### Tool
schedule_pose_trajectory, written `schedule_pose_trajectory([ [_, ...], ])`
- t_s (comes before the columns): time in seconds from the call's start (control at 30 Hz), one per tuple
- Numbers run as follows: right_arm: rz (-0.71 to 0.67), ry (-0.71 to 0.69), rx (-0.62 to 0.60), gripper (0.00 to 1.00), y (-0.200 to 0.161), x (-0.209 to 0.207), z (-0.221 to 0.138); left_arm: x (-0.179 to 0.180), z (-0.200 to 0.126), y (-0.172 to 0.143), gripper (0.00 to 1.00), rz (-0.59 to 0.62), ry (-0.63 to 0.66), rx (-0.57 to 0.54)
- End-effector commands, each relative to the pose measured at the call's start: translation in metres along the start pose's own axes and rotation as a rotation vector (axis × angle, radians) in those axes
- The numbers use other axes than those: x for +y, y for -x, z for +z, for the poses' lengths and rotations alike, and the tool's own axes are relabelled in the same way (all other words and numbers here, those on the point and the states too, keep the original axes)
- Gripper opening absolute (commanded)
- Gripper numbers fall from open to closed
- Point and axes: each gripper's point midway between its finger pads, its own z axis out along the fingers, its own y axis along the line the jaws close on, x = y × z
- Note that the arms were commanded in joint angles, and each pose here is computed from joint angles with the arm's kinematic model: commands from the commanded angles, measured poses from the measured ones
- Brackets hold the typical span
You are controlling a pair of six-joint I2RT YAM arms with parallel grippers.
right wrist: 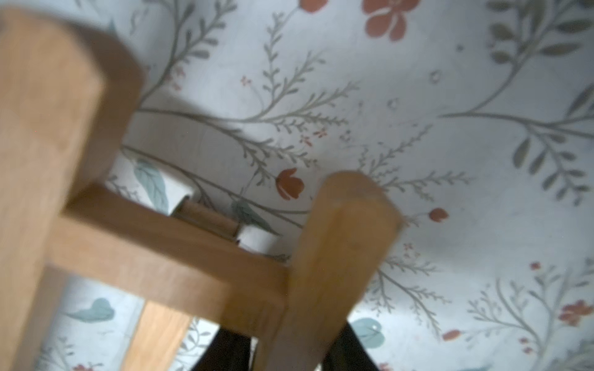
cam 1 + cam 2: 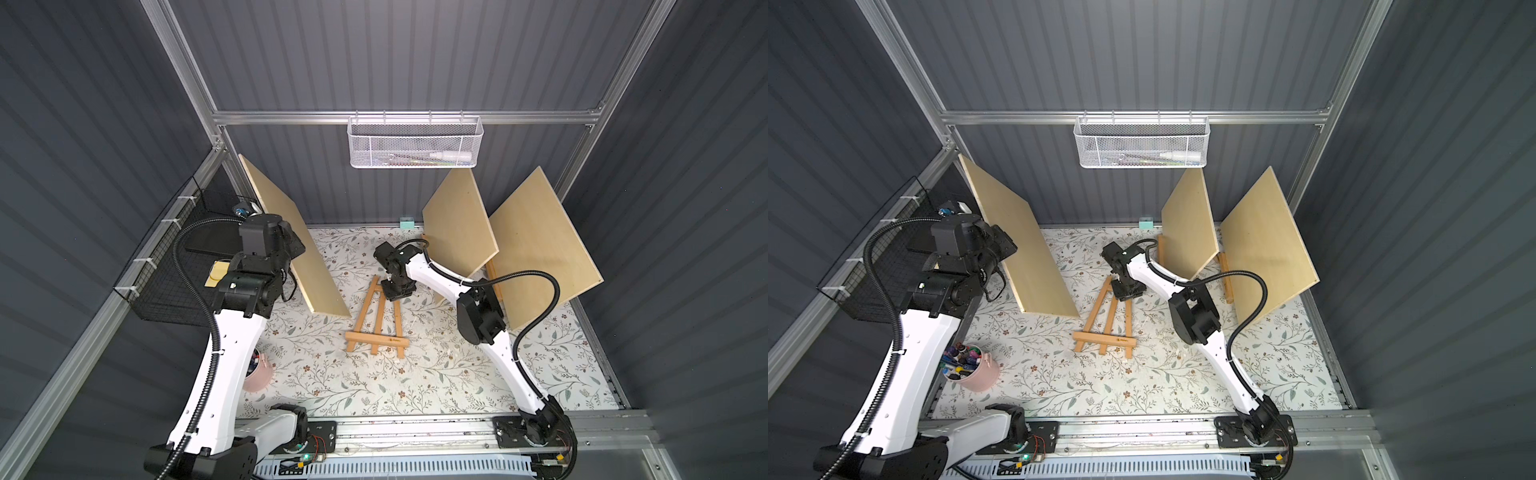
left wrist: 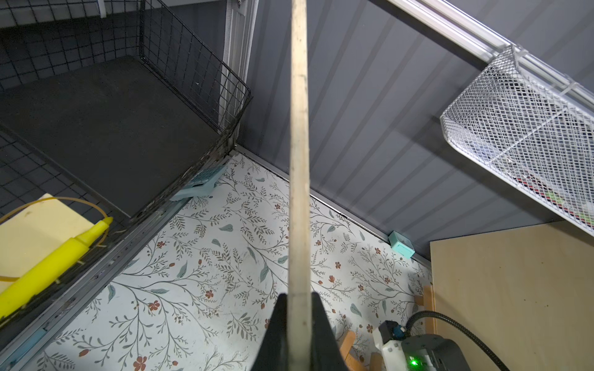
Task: Assemble the easel
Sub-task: Adjust the easel at the center of the board, then pick up the easel at the center of the board.
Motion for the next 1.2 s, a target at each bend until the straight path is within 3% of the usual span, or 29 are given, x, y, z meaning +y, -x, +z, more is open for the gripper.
schedule_pose_trajectory([
  [0.0,0.05,0.1,0.007,0.22,-0.004,-0.001,-0.01,-0.021,-0.044,0.084,0.0,-0.147,-0.124,-0.3],
  [0.23,0.093,0.214,-0.132,0.12,0.002,-0.023,-0.088,-0.017,-0.059,0.098,0.0,-0.096,-0.096,-0.334],
  [0.47,0.216,0.436,-0.26,0.1,0.015,-0.035,-0.181,-0.046,-0.033,0.06,0.0,-0.05,-0.223,-0.15],
  [0.57,0.253,0.466,-0.338,0.09,0.03,-0.041,-0.217,-0.053,-0.024,0.04,0.0,-0.061,-0.272,-0.081],
  [0.63,0.243,0.421,-0.429,0.09,0.042,-0.046,-0.242,-0.053,-0.02,0.031,0.0,-0.075,-0.285,-0.06],
  [0.77,0.22,0.2,-0.592,0.09,0.065,-0.059,-0.262,-0.047,-0.019,0.022,0.0,-0.087,-0.268,-0.041],
  [0.93,0.161,-0.154,-0.734,0.07,0.088,-0.068,-0.251,-0.035,-0.016,0.011,0.0,-0.102,-0.211,-0.012],
  [1.17,0.179,-0.419,-0.876,0.04,0.111,-0.07,-0.232,-0.013,-0.019,0.008,0.0,-0.059,-0.101,-0.008],
])
